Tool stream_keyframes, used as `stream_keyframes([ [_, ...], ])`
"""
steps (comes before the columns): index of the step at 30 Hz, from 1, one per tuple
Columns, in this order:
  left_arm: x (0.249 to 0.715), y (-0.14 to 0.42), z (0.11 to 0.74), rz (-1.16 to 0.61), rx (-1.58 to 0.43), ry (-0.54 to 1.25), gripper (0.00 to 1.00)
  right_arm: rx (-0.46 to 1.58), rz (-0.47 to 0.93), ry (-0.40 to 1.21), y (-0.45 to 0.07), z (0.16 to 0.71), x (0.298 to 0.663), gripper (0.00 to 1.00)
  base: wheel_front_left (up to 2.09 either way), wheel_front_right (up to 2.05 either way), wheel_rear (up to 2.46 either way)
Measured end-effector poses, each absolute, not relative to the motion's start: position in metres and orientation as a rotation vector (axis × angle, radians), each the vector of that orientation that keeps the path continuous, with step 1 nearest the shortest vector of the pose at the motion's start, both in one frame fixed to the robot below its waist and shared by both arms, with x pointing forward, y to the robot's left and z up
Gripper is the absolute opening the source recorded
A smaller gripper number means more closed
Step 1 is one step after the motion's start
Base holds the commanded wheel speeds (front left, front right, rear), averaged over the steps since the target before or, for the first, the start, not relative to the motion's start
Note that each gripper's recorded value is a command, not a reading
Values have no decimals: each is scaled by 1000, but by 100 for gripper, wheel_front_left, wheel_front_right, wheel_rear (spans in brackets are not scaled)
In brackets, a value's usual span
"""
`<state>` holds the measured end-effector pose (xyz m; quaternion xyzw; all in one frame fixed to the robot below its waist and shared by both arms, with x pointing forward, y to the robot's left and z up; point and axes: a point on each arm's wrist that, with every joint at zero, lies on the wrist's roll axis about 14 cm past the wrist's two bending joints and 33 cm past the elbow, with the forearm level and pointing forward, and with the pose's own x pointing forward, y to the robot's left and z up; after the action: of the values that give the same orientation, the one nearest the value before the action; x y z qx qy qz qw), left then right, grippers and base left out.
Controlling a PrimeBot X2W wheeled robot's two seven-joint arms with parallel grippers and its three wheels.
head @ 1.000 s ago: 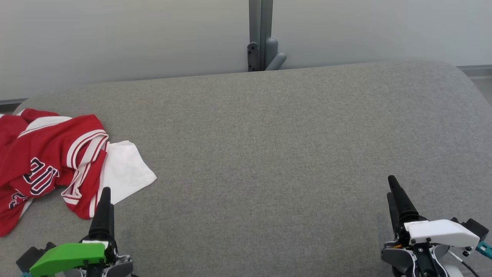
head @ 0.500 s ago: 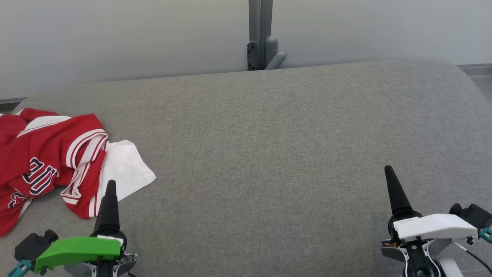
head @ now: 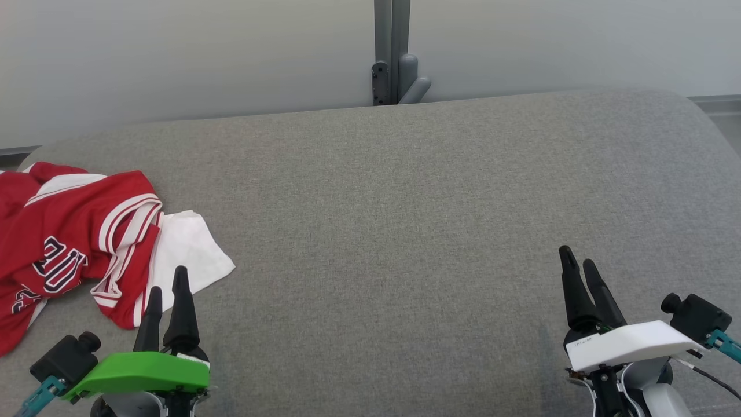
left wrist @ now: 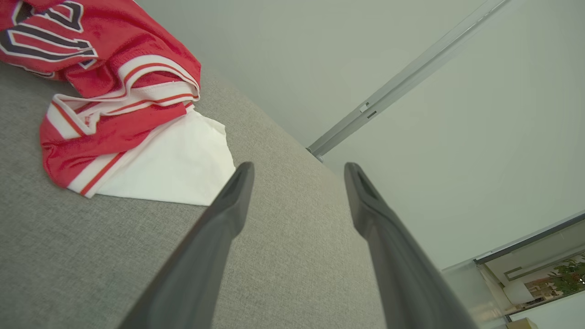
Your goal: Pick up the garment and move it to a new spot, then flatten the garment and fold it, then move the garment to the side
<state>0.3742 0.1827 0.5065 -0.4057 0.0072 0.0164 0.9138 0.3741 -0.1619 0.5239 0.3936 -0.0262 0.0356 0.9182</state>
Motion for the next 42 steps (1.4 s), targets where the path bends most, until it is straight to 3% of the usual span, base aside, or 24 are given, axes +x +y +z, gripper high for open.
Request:
stream_keyframes([
  [26, 364, 171, 506, 13, -406, -6, 100, 437, 150, -72, -141, 524, 365, 100, 0, 0, 0],
  [42, 358, 166, 500, -3, -259, -10, 100, 281, 185, -82, -133, 522, 359, 100, 0, 0, 0],
])
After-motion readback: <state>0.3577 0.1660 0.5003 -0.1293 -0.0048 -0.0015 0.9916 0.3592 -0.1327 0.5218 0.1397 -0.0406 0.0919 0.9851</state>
